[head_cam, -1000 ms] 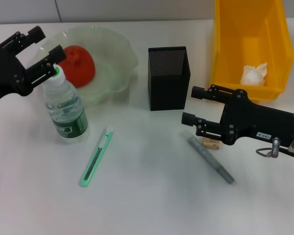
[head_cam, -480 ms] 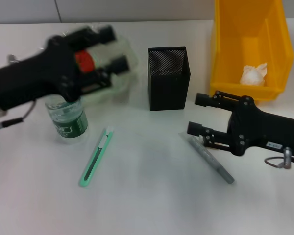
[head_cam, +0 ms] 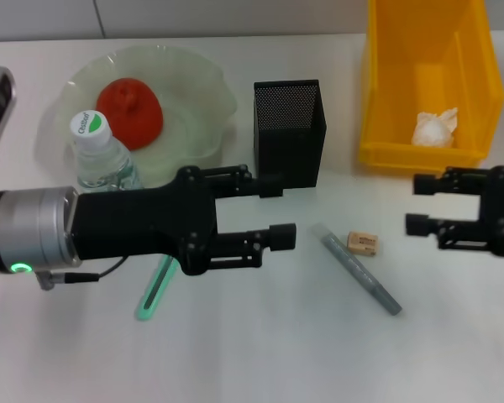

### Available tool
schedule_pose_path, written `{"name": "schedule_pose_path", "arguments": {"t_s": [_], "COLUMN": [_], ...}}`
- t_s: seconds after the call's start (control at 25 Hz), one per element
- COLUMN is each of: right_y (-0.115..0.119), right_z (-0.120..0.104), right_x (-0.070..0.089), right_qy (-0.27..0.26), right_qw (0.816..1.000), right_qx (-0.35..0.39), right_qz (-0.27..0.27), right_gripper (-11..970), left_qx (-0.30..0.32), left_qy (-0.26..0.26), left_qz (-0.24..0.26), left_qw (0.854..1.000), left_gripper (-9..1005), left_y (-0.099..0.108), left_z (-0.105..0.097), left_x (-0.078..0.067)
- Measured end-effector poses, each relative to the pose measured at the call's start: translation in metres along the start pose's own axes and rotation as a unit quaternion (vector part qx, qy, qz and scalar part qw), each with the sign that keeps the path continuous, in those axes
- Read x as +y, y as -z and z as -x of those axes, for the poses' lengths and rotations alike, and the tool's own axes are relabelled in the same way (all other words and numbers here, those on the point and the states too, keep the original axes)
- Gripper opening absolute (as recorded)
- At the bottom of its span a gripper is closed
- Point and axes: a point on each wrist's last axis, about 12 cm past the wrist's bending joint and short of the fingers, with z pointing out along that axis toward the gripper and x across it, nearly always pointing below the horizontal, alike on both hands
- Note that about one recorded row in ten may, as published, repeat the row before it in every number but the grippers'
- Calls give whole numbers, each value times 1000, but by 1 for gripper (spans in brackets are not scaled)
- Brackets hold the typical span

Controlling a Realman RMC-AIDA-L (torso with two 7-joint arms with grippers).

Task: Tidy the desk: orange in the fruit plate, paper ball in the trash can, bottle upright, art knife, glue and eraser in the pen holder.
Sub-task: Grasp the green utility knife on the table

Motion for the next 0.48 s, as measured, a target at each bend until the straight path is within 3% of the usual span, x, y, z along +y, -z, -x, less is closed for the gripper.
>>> {"name": "schedule_pose_path", "arguments": {"t_s": [0.24, 0.48], "right_y": [14, 8], "right_z": [48, 80], "right_x": [-9, -15], "right_qy": [-47, -71], "right_qw": [995, 984], "right_qx": [79, 160], "right_qz": [-40, -41], "right_gripper": [687, 687], "left_qx": [-4, -5], "left_qy": [-4, -11], "left_qz": [0, 3], "left_qw": [1000, 1000], "left_gripper": [684, 684], "left_y": [1, 1], "left_z": [-7, -9], "left_x": [-2, -2]}}
